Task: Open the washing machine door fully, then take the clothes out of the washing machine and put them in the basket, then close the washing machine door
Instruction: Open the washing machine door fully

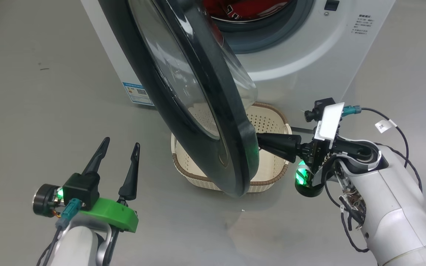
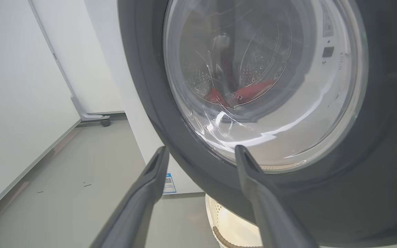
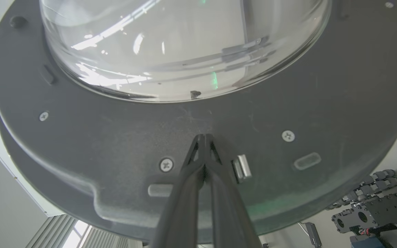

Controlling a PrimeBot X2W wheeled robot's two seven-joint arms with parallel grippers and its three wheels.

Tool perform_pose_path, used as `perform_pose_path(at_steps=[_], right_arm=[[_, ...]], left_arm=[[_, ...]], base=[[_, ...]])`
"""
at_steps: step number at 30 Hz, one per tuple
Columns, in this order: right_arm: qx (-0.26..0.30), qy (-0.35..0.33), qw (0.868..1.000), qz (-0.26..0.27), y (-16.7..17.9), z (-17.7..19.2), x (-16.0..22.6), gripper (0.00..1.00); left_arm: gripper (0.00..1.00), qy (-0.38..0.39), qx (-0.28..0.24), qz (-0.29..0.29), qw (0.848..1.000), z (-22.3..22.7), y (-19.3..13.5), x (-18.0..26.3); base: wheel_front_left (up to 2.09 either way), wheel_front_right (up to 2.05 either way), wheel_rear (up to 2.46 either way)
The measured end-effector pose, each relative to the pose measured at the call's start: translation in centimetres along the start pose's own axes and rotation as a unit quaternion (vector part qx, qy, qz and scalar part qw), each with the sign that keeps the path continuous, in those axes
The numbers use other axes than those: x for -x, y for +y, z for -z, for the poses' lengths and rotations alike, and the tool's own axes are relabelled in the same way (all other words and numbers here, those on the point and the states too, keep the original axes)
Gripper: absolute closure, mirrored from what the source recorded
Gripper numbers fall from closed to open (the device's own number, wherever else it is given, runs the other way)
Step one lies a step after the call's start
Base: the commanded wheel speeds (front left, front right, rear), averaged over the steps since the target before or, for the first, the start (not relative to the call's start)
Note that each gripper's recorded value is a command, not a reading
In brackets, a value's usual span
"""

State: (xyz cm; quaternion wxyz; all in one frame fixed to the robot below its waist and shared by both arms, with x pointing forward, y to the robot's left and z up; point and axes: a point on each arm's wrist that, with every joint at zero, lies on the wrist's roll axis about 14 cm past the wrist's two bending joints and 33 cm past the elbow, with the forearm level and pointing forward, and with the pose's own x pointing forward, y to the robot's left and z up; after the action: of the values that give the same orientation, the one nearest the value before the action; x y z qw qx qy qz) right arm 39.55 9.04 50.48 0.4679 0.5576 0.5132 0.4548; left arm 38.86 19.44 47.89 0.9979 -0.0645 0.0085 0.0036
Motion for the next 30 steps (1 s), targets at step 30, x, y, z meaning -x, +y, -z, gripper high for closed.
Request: perform_pose_path(at_steps=[30], right_arm=[[-0.019,0.095,0.995,-0.022,0.0,9.5,-7.4,1.0]], left_arm=[[0.0,-0.014,0.001,-0.061,0.998,-1.2,3.3,4.3]], base=[[0.0,0.0,0.0]])
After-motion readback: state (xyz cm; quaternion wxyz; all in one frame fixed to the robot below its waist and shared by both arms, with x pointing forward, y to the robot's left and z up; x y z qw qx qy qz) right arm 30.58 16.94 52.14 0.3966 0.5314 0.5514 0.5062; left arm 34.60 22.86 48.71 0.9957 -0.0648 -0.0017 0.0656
